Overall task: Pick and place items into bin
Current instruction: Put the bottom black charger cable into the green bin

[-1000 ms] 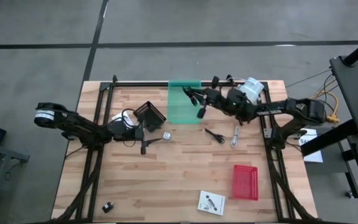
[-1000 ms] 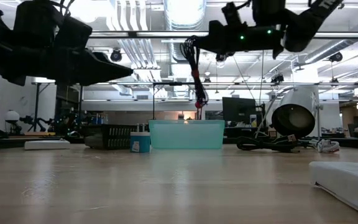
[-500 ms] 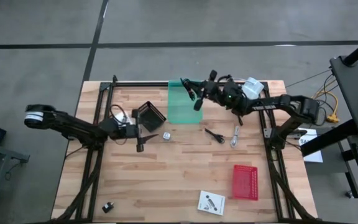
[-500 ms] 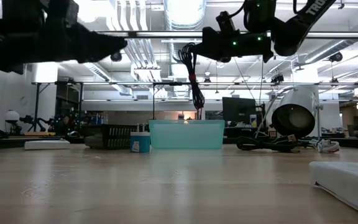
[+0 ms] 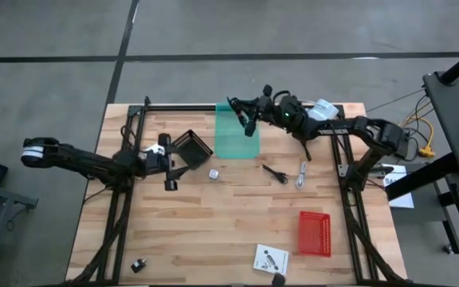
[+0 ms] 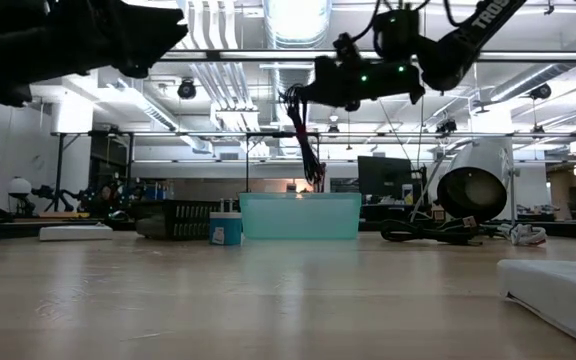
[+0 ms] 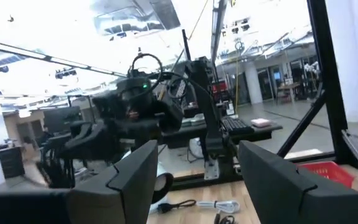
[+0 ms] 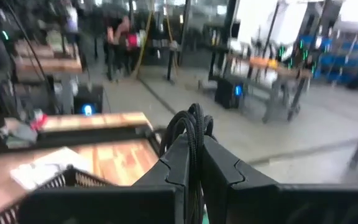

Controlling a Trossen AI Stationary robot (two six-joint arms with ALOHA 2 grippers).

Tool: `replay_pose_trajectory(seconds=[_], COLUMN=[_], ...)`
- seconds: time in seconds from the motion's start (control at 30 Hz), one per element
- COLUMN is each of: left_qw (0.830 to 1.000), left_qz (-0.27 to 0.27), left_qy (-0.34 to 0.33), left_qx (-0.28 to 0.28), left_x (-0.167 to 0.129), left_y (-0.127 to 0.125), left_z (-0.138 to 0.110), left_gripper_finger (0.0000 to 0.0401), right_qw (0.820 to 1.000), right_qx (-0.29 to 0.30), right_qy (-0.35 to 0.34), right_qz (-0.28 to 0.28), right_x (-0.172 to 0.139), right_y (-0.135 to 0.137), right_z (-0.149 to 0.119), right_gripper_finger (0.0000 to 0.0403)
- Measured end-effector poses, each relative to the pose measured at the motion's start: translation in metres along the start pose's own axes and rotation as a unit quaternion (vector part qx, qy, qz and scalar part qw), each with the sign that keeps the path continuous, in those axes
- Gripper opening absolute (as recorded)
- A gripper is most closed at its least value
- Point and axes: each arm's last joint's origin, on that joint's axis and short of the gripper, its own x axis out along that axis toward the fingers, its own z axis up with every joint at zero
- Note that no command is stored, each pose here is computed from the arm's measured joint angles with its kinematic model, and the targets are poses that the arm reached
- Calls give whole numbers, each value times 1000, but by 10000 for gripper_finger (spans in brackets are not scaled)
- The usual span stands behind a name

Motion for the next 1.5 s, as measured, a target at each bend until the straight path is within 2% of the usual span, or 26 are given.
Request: replay_pose_trajectory(seconds=[0.1,0.2,0.5,0.73,1.03,1.2,1.5], left_qw=[1000,1000,1000,1000,1000,999,999], left_qz=[-1,-5,-4,-4,-4,-4,-5], left_qy=[2,19,17,16,16,17,18], left_qx=[0,2,3,4,6,27,28], left_x=[-1,-1,-1,-1,-1,-2,-2], left_y=[0,-1,-1,-1,-1,-1,-1], left_z=[0,-4,-3,-3,-3,-3,-4], left_gripper_finger=[208,208,208,208,208,208,208], right_qw=[999,998,994,987,976,971,963], right_qx=[2,4,-18,6,49,85,95], right_qy=[40,59,106,159,210,223,253], right_qz=[-1,-1,7,-9,-30,-4,9], right_x=[13,24,49,63,65,63,60], right_y=[-4,-7,-12,-29,-49,-53,-53], right_z=[0,5,19,7,-10,-14,-20], right_gripper_finger=[13,13,13,13,13,13,13])
